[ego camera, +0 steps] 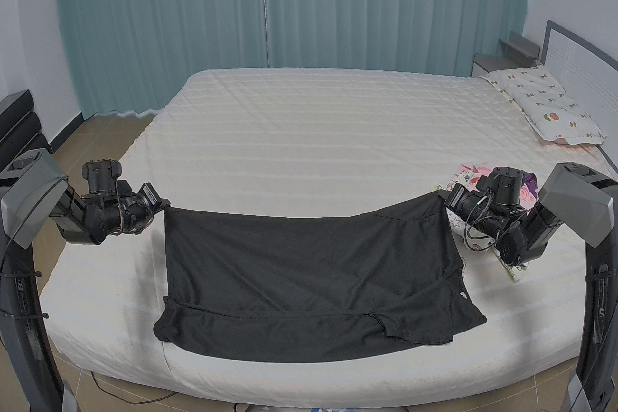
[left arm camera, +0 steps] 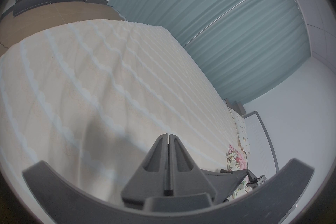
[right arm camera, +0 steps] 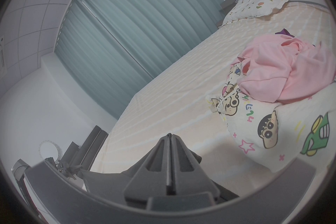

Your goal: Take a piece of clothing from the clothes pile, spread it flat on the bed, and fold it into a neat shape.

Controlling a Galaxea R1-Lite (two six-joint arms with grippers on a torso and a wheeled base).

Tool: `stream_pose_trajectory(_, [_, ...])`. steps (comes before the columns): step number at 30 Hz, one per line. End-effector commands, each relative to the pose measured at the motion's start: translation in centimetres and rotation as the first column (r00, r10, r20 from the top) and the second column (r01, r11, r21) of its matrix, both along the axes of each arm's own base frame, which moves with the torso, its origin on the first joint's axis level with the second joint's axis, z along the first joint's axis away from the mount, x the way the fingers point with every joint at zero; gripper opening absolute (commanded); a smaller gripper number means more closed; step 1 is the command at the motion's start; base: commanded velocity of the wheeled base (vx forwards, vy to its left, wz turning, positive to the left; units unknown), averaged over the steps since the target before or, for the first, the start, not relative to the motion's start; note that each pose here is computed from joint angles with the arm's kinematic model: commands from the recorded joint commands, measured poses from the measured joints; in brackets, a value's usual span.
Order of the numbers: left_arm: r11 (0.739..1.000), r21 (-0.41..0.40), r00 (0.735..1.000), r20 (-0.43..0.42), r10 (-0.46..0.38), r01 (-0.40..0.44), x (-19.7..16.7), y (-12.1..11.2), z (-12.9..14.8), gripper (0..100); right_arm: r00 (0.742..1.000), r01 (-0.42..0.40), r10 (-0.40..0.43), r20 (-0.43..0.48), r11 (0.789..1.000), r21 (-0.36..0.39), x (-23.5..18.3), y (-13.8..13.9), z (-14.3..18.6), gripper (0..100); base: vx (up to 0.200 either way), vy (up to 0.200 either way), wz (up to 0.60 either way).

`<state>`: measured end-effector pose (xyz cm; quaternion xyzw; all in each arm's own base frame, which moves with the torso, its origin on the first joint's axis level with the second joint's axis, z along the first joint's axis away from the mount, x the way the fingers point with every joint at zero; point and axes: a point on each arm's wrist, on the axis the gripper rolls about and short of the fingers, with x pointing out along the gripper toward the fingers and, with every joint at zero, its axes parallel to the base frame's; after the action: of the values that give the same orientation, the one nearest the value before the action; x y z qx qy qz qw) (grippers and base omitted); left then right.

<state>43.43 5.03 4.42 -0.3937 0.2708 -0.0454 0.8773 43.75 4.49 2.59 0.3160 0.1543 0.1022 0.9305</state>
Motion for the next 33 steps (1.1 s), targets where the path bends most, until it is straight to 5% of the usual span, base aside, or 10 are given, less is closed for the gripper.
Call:
stream_pose_trajectory(1, [1.000, -0.001, 1.000, -0.029, -0.005, 0.005, 0.8, -0.3, -1.9, 0, 1.000, 0.000, 0.000, -0.016, 1.000, 0.000, 0.3, 0.0, -1.1, 0, 0.000, 0.000, 0.00])
stream_pose_trajectory(33, [0.998, 0.044, 0.991, -0.130, -0.045, 0.051, -3.6, -0.6, -3.1, 0, 0.987, -0.096, 0.100, -0.123, 0.995, 0.034, -5.6, -2.6, -2.6, 0, 0.000, 0.000, 0.00])
